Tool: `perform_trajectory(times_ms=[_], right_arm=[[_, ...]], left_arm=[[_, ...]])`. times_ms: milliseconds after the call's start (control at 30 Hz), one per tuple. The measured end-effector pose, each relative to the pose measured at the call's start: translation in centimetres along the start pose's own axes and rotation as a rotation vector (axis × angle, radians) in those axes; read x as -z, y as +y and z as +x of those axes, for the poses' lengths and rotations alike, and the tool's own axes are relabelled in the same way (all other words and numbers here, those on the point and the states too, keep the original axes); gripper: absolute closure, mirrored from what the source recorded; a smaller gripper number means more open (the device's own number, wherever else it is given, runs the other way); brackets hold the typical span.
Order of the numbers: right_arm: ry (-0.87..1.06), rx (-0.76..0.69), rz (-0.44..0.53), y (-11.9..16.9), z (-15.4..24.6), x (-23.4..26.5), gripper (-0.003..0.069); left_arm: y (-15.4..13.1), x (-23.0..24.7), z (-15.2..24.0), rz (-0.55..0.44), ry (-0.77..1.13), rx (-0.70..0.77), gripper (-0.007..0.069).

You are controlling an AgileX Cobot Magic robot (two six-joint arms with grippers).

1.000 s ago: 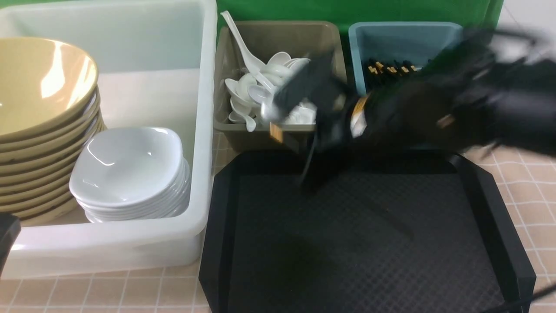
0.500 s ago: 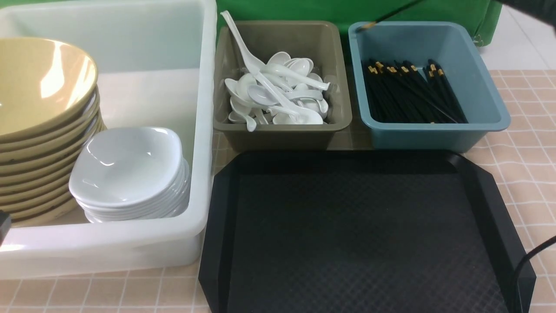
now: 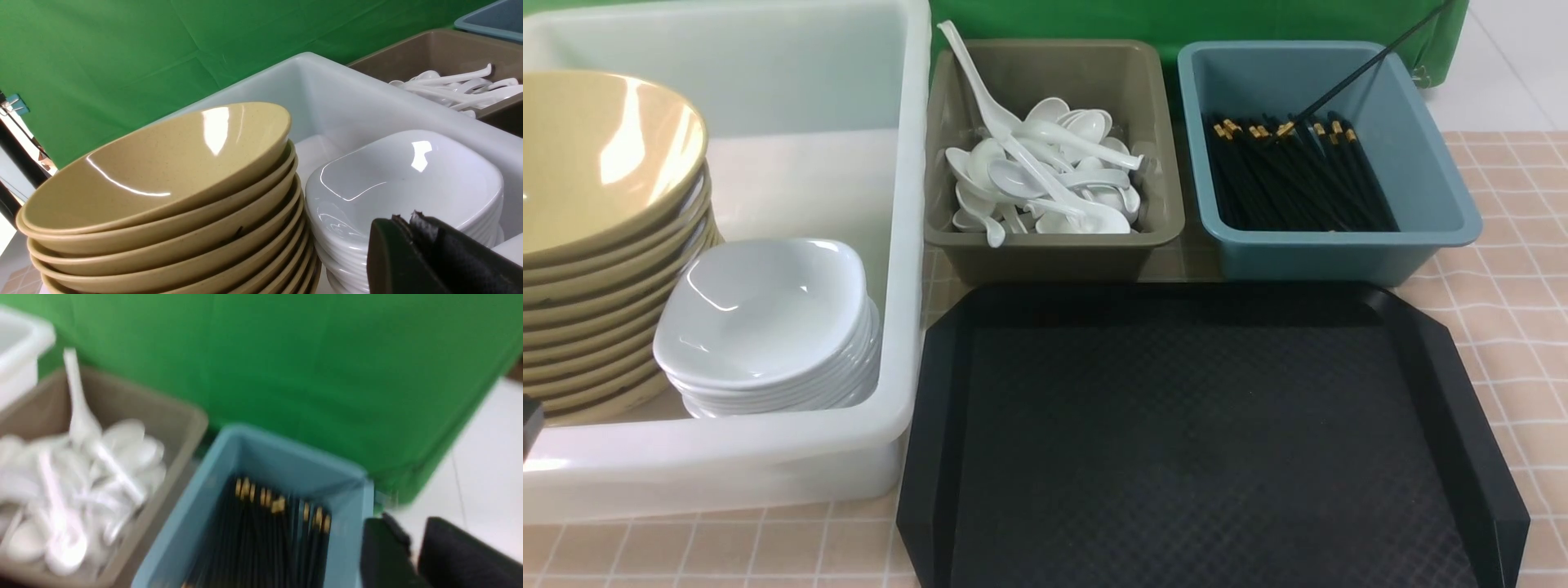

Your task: On brown table put chopsticks spoon bowls plates into blue grey white boxes.

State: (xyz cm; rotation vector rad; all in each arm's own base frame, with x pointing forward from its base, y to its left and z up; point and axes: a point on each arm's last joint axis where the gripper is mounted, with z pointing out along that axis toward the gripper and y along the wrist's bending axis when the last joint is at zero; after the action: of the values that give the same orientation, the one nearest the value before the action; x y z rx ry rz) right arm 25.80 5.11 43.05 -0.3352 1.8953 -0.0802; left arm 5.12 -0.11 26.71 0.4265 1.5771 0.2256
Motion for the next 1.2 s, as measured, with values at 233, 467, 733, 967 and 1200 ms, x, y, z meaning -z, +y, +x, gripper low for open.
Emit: perform_trajectory(times_ms=[233,467,733,967,1200], right_arm=[[-0.195,-0.019,-0.152,2.8,5.7,9.1,0.0622],[-0.213,-0.006,-0.232,5.0,17.6,10.7,0.0622],[-0.08,-0.07,-0.187,5.4,24.6,10.3,0.0622],[-0.14,-0.11,-0.024,4.0,25.5,12.1,0.0618],[-0.199,-0.212,0.163,3.4,27.1,12.9,0.0615]], left_arm=[[0.0,0.0,0.0,0.0,0.0,0.0,0.062],[0.0,0.0,0.0,0.0,0.0,0.0,0.062],[0.0,0.0,0.0,0.0,0.001,0.0,0.062],[0.0,0.0,0.0,0.0,0.002,0.0,0.062],[0.0,0.0,0.1,0.0,0.005,0.0,0.062]])
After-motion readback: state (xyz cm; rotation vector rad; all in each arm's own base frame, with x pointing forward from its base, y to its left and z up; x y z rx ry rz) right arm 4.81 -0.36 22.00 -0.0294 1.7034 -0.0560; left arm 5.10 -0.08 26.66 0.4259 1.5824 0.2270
